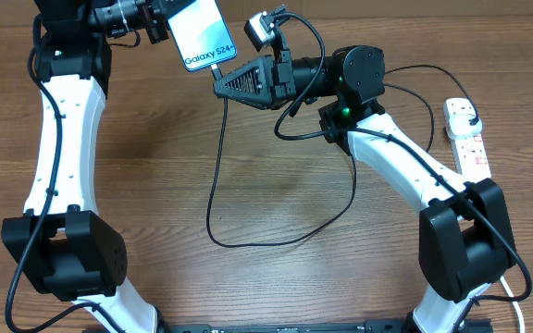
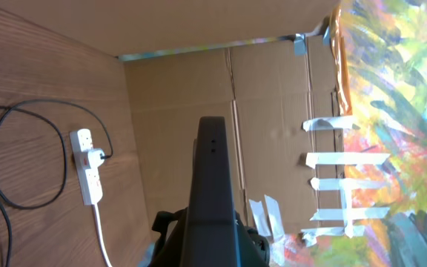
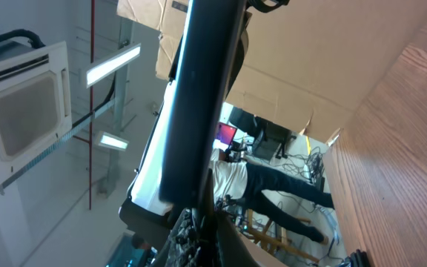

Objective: Plug charger to phone and switch on socket

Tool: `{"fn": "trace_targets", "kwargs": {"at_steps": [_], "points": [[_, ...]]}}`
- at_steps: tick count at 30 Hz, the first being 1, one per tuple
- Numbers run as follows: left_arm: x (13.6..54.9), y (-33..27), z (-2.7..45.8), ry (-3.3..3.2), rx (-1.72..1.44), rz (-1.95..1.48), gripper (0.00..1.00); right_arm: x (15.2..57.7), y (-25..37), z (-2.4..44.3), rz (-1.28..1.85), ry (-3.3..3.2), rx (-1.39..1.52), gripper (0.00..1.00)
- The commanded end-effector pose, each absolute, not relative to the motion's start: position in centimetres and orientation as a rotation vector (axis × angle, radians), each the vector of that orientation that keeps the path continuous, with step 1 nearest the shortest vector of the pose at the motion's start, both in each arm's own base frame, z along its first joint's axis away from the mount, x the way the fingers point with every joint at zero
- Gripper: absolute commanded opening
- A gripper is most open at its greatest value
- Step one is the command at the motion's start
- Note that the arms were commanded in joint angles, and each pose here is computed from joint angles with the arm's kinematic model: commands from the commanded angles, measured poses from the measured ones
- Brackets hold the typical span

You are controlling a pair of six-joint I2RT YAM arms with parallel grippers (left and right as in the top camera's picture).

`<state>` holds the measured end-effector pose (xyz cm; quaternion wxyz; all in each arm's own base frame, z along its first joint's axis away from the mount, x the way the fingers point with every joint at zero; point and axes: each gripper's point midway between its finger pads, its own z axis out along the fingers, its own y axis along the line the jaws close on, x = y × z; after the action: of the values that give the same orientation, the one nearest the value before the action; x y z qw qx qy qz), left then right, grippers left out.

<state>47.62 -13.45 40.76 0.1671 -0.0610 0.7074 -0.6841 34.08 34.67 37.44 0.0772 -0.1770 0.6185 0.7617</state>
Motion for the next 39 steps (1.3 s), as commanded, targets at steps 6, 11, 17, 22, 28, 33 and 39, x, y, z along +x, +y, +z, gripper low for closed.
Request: {"fn": "trace_targets", "kwargs": {"at_steps": [6,11,17,22,28,33,39], "points": [[45.8,-15.5,42.1,1.987,0.046,-1.919,0.04,34.5,34.3,39.2,2.269,1.789,-0.494,0.04],[45.3,-15.9,42.1,1.993,0.091,-1.931,0.04,34.6,34.3,39.3,2.269,1.785,-0.488,0.04],[44.2,-16.3,42.1,2.004,0.177,-1.957,0.04,34.7,34.3,39.3,2.269,1.781,-0.479,0.04],[43.5,-16.6,42.1,2.016,0.225,-1.983,0.05,35.1,34.4,38.8,2.267,1.809,-0.451,0.04],[43.2,-16.9,42.1,2.008,0.267,-1.978,0.05,35.1,34.5,38.8,2.266,1.809,-0.449,0.04],[43.1,-16.9,42.1,2.009,0.274,-1.981,0.05,35.4,34.4,39.0,2.266,1.796,-0.426,0.04],[43.1,-16.9,42.1,2.009,0.275,-1.982,0.05,35.6,34.4,39.1,2.265,1.789,-0.411,0.04]]}}
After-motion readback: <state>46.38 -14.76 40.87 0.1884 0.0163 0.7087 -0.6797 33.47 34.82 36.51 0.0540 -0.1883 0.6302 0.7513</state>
